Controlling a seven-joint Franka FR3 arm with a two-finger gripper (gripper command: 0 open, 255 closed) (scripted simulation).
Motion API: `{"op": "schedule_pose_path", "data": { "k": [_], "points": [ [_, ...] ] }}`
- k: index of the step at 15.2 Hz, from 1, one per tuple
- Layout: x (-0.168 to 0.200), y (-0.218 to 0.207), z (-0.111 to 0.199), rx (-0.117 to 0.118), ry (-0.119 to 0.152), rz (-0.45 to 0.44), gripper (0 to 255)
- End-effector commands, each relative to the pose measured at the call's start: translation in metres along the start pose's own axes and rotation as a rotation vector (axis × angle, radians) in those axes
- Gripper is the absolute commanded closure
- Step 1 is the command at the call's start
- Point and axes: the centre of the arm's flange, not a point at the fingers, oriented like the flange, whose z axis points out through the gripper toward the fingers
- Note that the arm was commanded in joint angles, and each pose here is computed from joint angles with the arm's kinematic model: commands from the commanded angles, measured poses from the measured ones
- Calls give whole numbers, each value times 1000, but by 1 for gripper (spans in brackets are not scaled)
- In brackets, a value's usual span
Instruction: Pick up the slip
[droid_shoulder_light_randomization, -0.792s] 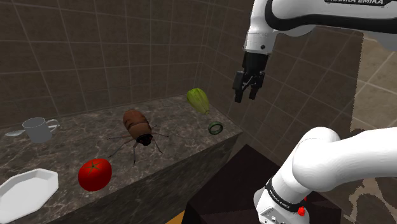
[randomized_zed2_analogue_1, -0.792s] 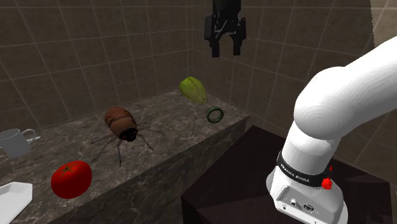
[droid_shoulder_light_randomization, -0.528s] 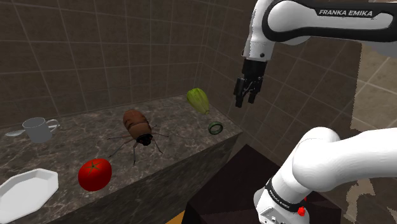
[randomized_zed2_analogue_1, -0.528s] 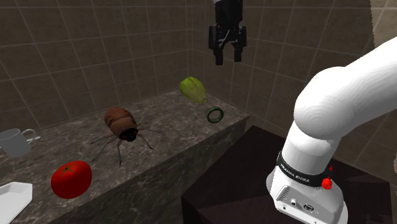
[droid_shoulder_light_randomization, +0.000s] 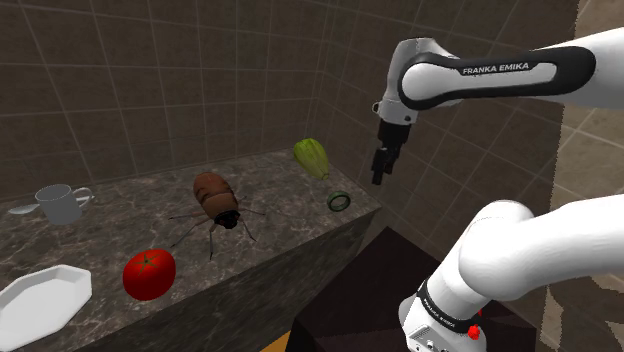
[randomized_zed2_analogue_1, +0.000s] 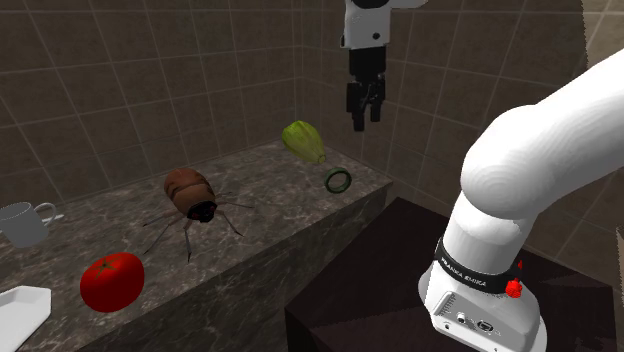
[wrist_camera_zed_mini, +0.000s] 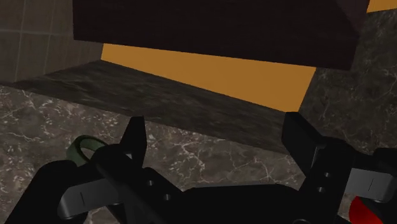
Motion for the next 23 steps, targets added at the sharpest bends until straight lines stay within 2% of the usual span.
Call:
{"op": "schedule_pose_path", "data": {
  "k": [1, 12, 23],
  "points": [
    [6, 13, 18, -19, 8, -56, 0],
    [54, 96, 112, -111, 43, -340, 0],
    [128, 170, 196, -202, 78, -624, 0]
  ]
}}
